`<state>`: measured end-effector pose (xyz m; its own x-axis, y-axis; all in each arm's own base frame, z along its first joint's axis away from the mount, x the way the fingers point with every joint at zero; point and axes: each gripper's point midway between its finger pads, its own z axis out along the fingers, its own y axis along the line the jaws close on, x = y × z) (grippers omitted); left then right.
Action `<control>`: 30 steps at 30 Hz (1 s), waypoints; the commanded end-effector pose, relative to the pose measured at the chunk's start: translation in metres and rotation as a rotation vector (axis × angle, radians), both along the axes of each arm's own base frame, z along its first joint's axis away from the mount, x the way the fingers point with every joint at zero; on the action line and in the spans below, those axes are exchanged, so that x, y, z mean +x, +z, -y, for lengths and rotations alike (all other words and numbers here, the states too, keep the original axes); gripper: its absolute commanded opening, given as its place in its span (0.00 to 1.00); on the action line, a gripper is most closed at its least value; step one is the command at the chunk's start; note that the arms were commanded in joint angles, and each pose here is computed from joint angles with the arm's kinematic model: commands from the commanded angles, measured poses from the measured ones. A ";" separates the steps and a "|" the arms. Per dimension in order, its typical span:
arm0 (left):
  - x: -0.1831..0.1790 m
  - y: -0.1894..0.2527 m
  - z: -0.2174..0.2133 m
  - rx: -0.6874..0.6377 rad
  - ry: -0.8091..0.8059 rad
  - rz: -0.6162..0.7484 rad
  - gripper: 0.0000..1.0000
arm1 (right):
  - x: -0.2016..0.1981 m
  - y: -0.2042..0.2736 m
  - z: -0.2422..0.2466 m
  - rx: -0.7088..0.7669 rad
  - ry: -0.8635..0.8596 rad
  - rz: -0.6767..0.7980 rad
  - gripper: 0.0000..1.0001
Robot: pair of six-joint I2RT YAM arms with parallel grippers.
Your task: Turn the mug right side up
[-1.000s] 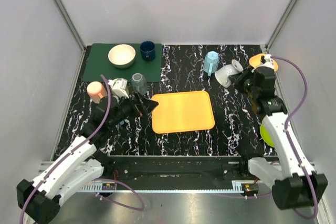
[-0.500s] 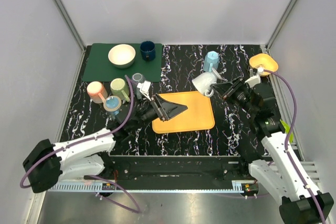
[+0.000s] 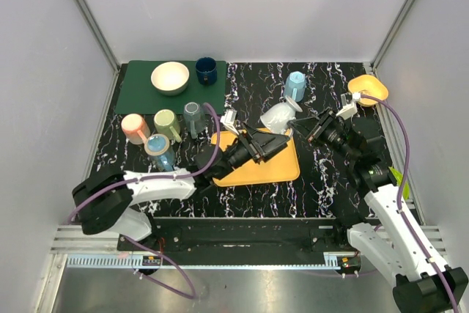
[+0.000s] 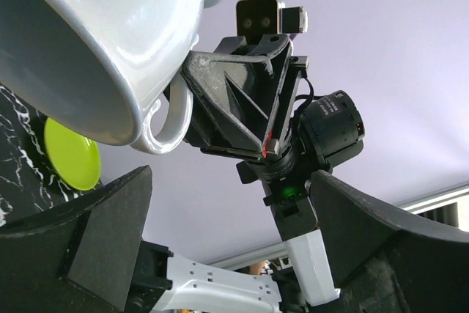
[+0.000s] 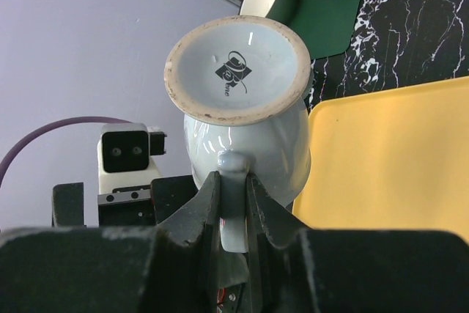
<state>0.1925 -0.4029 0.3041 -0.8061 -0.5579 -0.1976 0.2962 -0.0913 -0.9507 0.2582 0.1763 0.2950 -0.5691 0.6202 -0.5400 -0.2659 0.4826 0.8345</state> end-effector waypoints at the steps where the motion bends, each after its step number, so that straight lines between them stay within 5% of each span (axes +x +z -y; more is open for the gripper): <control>1: -0.005 0.055 0.004 -0.217 -0.028 0.032 0.91 | -0.010 0.050 -0.007 0.031 0.059 0.203 0.00; 14: 0.019 0.041 -0.004 -0.199 0.083 0.022 0.82 | -0.023 0.064 -0.011 0.030 0.120 0.256 0.00; 30: 0.052 0.047 -0.039 -0.244 0.183 0.072 0.53 | -0.041 0.043 -0.019 0.030 0.194 0.229 0.00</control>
<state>0.2322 -0.3957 0.3017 -0.7522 -0.6458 -0.1310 0.2860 -0.1409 -0.9478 0.2377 0.1850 0.3089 -0.5704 0.5621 -0.5989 -0.3948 0.4517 0.8001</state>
